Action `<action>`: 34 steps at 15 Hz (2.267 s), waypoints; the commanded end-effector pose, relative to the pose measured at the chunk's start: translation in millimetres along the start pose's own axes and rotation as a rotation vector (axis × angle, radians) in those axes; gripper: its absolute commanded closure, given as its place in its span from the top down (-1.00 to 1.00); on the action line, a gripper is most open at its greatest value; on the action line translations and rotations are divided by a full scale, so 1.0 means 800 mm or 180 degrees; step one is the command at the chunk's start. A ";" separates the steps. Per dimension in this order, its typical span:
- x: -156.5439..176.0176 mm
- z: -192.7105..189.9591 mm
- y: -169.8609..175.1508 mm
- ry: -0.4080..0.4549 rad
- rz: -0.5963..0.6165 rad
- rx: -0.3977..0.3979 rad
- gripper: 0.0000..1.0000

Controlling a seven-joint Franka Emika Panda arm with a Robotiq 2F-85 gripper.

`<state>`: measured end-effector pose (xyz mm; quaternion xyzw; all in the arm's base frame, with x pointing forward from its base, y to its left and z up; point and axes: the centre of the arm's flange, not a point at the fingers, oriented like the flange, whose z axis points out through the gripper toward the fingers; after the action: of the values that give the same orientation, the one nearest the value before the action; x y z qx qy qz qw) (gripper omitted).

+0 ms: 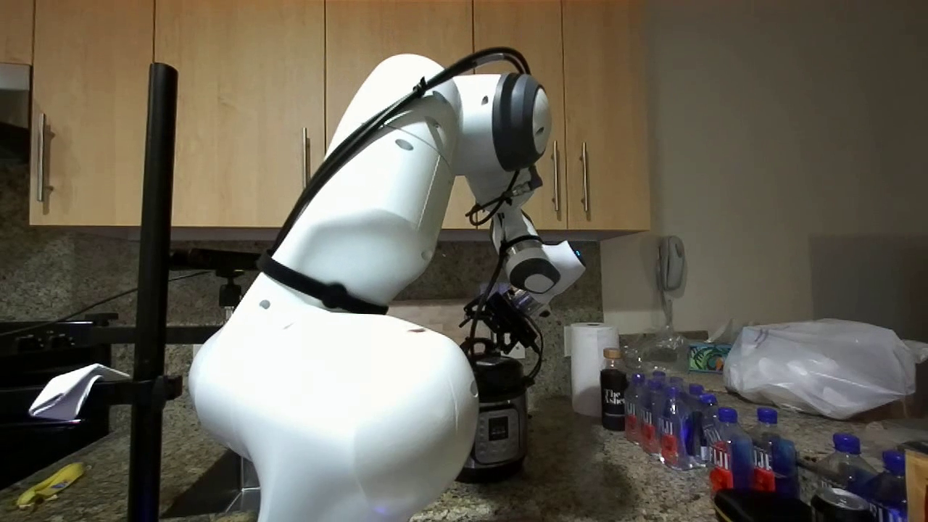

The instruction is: Remove the lid from the cooker

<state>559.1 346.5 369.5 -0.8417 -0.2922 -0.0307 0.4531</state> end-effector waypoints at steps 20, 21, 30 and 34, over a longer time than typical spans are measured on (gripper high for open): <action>-0.032 0.005 -0.045 -0.0471 0.0125 -0.0090 0.09; -0.032 0.005 -0.041 -0.0453 0.0121 -0.0049 -0.06; -0.033 0.002 -0.009 -0.0177 0.0068 0.0231 -1.00; -0.028 -0.001 -0.025 -0.0177 0.0005 0.0168 -0.98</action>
<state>539.0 343.4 358.8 -0.8382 -0.2905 0.0243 0.4609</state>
